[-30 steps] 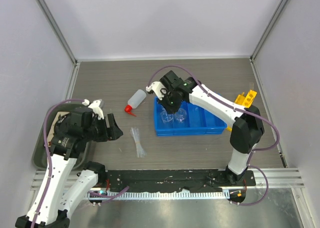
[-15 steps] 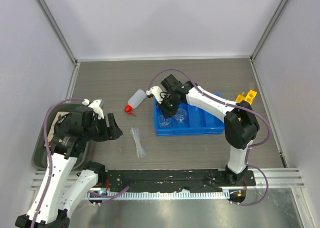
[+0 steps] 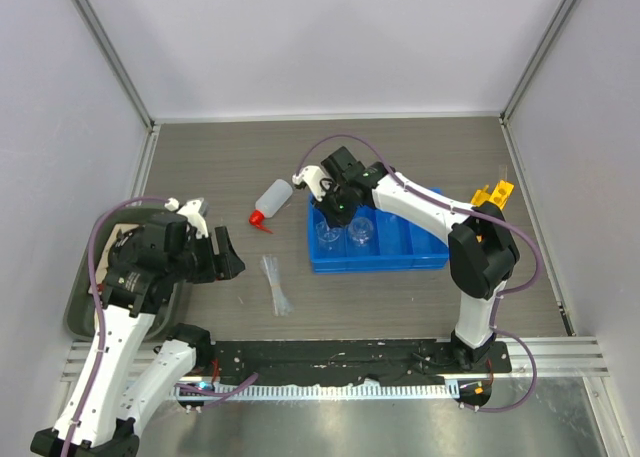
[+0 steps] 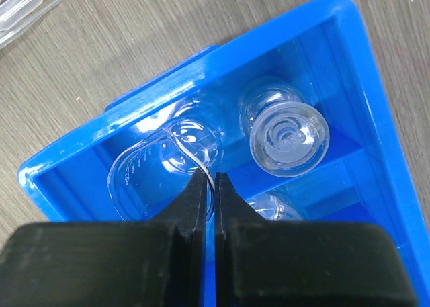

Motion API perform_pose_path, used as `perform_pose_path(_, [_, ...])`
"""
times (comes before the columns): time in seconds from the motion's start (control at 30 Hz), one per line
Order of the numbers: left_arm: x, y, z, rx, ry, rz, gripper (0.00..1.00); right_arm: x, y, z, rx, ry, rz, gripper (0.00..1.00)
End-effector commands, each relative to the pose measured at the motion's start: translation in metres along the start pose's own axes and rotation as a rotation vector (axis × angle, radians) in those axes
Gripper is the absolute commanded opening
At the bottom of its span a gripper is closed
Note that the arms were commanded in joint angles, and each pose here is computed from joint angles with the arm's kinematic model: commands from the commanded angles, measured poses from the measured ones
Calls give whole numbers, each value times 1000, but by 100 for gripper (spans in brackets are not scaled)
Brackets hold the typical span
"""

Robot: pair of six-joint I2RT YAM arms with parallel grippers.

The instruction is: Organize the chemistry lab equipment

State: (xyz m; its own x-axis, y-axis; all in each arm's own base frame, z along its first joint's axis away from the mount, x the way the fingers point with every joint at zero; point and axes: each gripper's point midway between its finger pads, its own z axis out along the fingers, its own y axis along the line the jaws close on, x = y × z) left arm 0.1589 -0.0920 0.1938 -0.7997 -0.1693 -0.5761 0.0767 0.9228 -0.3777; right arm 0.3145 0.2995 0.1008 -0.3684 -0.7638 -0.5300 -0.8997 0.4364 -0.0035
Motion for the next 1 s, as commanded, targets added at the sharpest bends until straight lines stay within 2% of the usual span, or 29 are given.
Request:
perform_pose_path(0.0, [-13, -4, -7, 5, -41, 20, 71, -8, -9, 1, 41, -36, 13, 2])
perform_pose_path(0.23, [-13, -4, -8, 1, -36, 20, 71, 3, -3, 14, 15, -11, 43, 6])
perform_pose_path(0.77, [-13, -6, -9, 5, -37, 13, 71, 12, 2, 5, 18, -8, 56, 37])
perform_pose_path(0.97, [-13, -6, -12, 8, -43, 13, 71, -7, -1, -14, 40, -52, 52, 39])
